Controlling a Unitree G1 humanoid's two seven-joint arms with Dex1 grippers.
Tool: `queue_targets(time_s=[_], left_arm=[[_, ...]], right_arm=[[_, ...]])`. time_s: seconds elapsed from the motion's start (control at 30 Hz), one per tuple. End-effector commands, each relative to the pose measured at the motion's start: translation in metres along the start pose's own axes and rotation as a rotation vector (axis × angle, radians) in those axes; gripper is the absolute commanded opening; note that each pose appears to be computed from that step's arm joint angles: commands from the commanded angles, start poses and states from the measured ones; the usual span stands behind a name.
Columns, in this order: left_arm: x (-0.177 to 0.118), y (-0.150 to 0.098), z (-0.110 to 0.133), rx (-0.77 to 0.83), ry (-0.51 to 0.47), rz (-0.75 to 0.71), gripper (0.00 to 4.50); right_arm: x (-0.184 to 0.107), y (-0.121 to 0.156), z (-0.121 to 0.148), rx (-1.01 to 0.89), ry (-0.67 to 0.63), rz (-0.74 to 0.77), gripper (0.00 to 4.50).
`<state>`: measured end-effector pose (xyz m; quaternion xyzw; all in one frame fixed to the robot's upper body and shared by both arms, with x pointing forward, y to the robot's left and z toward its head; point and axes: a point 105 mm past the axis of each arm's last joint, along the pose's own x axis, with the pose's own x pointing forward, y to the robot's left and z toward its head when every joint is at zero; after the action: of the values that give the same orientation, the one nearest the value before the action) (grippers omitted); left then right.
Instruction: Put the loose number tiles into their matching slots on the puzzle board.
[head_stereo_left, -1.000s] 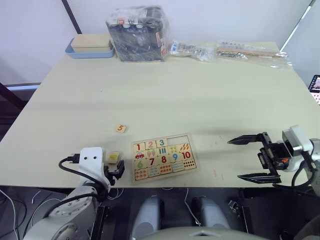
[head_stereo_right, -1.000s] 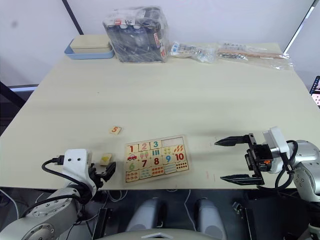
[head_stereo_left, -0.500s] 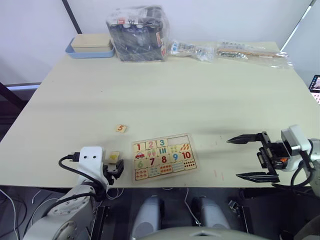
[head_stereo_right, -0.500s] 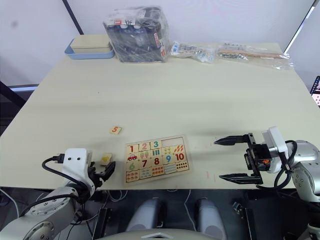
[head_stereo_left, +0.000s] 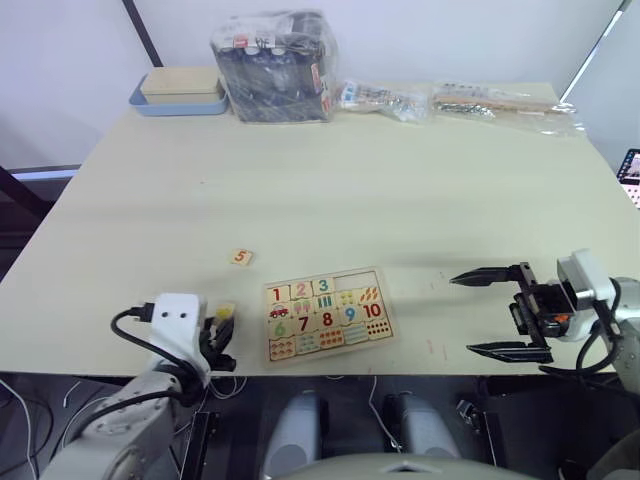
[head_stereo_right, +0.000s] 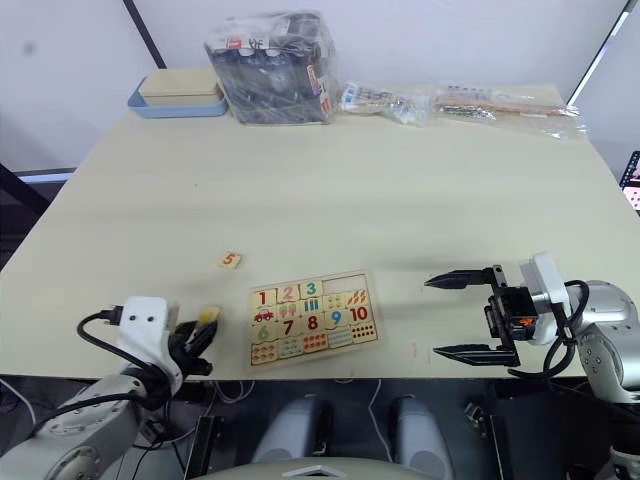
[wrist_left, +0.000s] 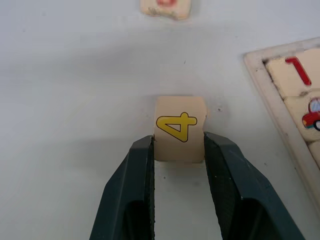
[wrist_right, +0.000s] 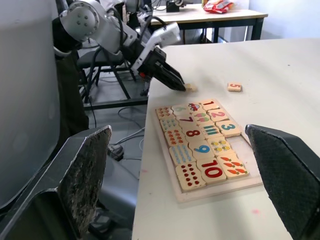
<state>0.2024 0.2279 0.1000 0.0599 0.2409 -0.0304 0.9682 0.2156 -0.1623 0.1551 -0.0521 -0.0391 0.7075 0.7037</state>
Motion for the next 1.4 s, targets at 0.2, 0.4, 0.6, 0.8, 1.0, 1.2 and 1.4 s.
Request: queue_targets(time_s=[0.2,0.4,0.6,0.8,1.0,1.2,1.4], left_arm=[[-0.030,-0.006,0.055,0.276,-0.049,-0.402,0.95],[-0.039,-0.010,0.092,0.487,0.021,-0.647,0.95],[-0.040,-0.016,0.118,0.610,0.113,-0.790,0.95],[-0.034,-0.033,0.139,0.752,0.268,-0.869,0.95],[-0.011,-0.058,0.153,0.874,0.433,-0.865,0.95],[0.012,-0.081,0.157,0.934,0.522,-0.844,0.95],[0.048,-0.112,0.138,0.970,0.536,-0.806,0.95]], right_arm=[[0.001,-0.001,0.018,-0.093,-0.030,0.006,4.50],[-0.004,-0.006,0.028,-0.125,-0.028,0.000,4.50],[-0.004,-0.009,0.039,-0.156,-0.028,-0.009,4.50],[-0.006,-0.006,0.041,-0.187,-0.005,-0.077,4.50],[-0.001,-0.003,0.040,-0.205,-0.006,-0.118,4.50],[0.000,0.000,0.042,-0.220,0.000,-0.138,4.50],[-0.005,0.002,0.036,-0.204,0.023,-0.158,4.50]])
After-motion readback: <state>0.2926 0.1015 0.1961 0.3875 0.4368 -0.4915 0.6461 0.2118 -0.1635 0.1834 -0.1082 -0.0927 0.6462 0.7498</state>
